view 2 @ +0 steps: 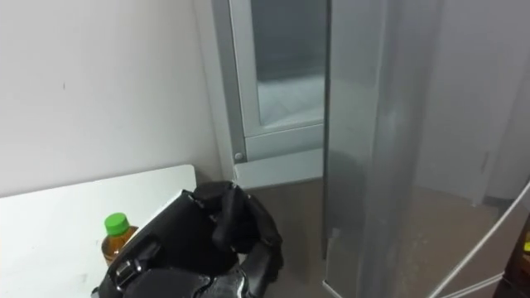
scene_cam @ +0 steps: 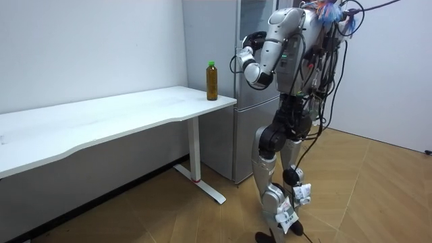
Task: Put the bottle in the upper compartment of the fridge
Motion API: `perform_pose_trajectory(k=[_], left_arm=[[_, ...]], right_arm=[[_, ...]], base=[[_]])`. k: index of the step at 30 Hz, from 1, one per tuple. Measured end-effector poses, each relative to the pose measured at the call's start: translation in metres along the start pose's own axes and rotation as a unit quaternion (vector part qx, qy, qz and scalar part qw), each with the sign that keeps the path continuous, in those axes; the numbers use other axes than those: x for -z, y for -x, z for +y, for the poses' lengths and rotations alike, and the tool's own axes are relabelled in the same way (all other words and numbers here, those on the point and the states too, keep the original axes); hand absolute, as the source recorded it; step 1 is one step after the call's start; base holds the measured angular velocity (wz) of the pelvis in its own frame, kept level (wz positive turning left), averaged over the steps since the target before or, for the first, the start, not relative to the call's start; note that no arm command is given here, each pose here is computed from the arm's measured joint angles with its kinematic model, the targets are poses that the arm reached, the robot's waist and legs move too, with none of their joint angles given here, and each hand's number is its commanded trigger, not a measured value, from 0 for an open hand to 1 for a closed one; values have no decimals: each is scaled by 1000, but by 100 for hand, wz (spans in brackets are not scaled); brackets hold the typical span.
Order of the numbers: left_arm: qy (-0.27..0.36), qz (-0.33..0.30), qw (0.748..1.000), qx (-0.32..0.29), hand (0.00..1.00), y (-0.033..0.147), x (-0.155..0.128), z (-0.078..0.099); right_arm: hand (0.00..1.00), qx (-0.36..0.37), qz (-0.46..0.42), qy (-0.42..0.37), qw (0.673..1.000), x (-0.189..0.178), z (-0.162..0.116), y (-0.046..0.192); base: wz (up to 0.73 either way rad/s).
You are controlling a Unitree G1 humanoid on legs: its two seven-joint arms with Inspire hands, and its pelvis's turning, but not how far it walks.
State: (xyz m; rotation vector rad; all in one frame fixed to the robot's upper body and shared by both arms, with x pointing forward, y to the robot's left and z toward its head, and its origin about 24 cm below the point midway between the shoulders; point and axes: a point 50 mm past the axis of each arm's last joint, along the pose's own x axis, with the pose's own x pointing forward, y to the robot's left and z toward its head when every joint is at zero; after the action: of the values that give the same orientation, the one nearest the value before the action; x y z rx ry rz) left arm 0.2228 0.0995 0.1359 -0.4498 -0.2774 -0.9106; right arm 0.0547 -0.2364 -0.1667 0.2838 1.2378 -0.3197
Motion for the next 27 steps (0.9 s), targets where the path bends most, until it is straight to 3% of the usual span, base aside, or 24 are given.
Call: perform_pose_trajectory(k=[27], left_arm=[[-13,27,999,23,0,-3,9,-7]], right_arm=[[0,7,-8,1,1000,-1,0,0]], base=[[0]])
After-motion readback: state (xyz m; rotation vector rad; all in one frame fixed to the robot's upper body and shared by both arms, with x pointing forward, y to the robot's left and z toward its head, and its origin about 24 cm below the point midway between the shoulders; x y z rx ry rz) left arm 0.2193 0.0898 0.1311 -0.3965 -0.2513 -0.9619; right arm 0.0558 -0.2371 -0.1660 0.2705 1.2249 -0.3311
